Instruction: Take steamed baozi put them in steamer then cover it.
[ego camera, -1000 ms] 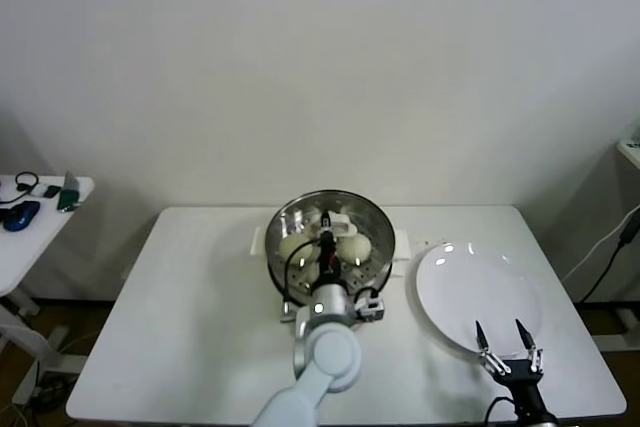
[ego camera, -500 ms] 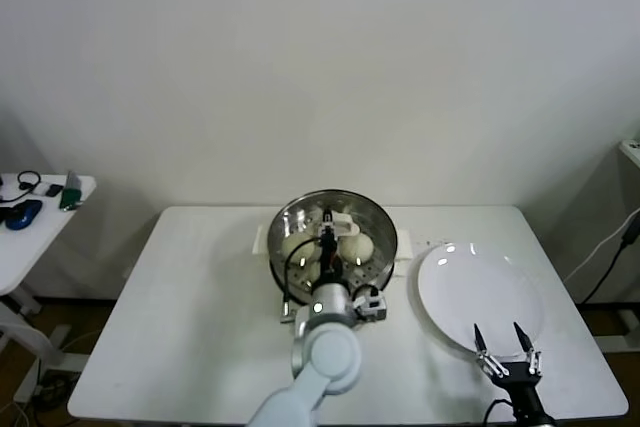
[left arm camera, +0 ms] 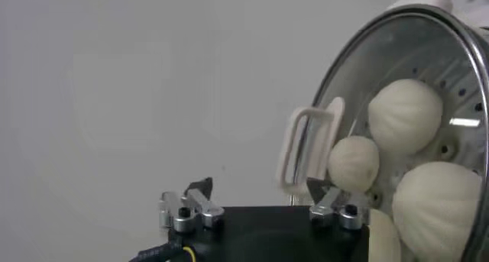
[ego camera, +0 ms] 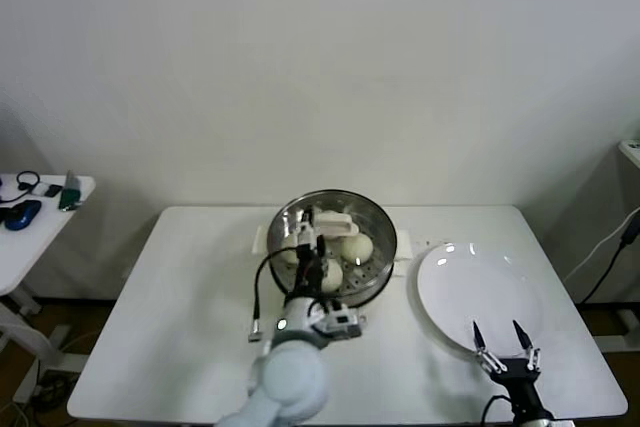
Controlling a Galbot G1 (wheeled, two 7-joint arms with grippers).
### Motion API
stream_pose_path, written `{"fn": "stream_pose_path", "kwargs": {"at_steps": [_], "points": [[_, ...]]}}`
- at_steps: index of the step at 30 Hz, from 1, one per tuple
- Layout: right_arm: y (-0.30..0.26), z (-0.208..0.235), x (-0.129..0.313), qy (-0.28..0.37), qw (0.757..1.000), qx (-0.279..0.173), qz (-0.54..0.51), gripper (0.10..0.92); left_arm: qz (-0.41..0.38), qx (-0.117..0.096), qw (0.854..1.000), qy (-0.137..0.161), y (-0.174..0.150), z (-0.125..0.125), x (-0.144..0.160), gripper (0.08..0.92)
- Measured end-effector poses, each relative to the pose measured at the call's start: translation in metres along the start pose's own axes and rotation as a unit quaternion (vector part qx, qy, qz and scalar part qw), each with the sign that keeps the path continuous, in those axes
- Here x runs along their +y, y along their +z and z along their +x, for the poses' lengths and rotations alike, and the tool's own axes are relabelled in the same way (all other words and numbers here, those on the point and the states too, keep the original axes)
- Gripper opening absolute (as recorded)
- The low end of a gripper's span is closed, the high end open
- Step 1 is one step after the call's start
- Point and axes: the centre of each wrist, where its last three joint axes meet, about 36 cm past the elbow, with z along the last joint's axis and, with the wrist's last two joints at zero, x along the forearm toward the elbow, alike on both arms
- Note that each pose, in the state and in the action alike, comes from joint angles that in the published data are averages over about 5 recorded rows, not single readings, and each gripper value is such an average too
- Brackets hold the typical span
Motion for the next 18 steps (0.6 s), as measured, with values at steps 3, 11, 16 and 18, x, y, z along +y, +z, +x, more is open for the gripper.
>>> {"fn": "stream_pose_path", "kwargs": {"at_steps": [3, 11, 16, 18], "points": [[-0.004, -0.002, 0.004, -0.001, 1.000, -0.003, 0.000, 0.823, 0.044, -0.008, 0.999, -0.003, 0.022, 0.008, 0.010, 0.813], [-0.009, -0.005, 0.014, -0.004, 1.000, -0.008, 0.001, 0.823, 0.202, -0.022, 0.979, -0.021, 0.092, 0.023, 0.030, 0.823], [-0.009, -0.007, 0.017, -0.004, 1.000, -0.010, 0.004, 0.823, 0.317, -0.021, 0.948, -0.023, 0.145, 0.033, 0.027, 0.823], [-0.008, -0.007, 0.018, -0.005, 1.000, -0.011, 0.005, 0.823, 0.358, -0.021, 0.933, -0.019, 0.166, 0.038, 0.019, 0.823]]}}
